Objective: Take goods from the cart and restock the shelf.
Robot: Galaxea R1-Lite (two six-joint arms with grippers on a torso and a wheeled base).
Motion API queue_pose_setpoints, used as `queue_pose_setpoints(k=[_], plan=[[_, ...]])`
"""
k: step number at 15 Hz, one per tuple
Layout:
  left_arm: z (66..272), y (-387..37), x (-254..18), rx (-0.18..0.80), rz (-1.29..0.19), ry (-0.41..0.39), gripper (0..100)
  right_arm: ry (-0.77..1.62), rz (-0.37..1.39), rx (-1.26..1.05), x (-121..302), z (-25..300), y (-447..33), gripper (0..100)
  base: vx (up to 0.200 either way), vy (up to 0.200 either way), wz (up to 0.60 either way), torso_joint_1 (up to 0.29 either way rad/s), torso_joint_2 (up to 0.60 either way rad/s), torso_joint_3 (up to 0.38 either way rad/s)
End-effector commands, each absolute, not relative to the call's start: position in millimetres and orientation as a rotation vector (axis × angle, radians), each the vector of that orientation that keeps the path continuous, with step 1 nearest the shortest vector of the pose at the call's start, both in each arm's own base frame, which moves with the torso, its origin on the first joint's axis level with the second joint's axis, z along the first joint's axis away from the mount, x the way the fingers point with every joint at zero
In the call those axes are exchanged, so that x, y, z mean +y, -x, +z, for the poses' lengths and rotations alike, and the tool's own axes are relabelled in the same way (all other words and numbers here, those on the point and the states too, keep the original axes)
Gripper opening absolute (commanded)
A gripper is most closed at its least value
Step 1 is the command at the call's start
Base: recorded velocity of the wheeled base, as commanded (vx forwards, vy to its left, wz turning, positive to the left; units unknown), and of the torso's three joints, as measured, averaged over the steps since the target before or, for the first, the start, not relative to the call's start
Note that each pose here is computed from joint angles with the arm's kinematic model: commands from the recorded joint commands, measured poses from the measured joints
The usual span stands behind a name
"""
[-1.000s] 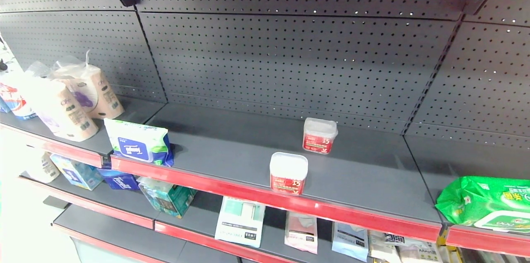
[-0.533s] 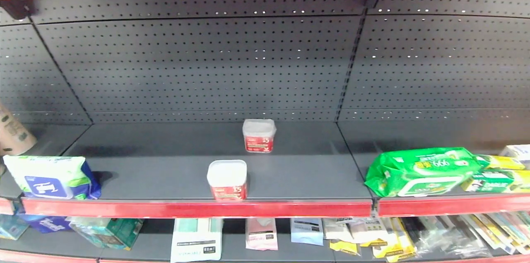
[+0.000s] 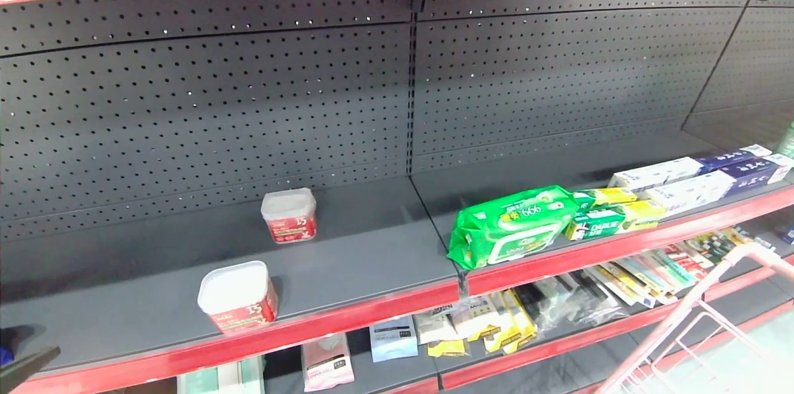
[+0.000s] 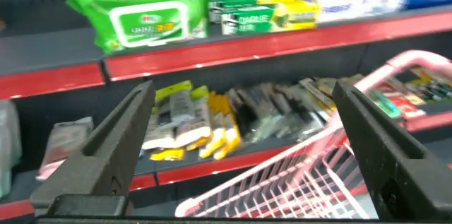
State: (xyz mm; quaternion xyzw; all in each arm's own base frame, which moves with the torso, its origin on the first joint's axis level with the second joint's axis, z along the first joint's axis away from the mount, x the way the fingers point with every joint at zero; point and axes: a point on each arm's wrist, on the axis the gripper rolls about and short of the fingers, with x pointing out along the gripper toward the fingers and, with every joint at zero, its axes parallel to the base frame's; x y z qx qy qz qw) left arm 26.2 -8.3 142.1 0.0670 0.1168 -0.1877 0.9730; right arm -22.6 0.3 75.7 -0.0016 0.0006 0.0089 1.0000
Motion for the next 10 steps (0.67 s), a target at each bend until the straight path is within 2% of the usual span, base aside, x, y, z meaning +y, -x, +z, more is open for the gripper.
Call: queue_pose_setpoints(k=[1, 3, 6, 7, 10], plan=[[155.8, -59.5, -10.2, 0.306, -0.350, -0.131, 100, 0.003, 0.015, 0.002, 0.3, 75.9, 22.5, 100, 0.000, 0.000, 0.00, 0.000, 0.00, 0.000], [172.1, -101.9, -11.5, 0.356, -0.269, -0.115, 100, 0.000, 0.015, -0.002, 0.3, 76.0, 22.6, 100, 0.000, 0.000, 0.00, 0.000, 0.00, 0.000], [188.1, -163.8, -13.8, 0.331, -0.145, -0.107, 100, 0.002, 0.015, 0.000, 0.3, 75.9, 22.6, 100, 0.000, 0.000, 0.00, 0.000, 0.00, 0.000], [187.8, -172.3, -13.9, 0.356, -0.082, -0.126, 100, 0.000, 0.015, 0.002, 0.3, 75.9, 22.5, 100, 0.000, 0.000, 0.00, 0.000, 0.00, 0.000], [173.9, -185.0, -17.4, 0.448, -0.045, -0.120, 100, 0.002, 0.015, 0.000, 0.3, 75.9, 22.6, 100, 0.000, 0.000, 0.00, 0.000, 0.00, 0.000]])
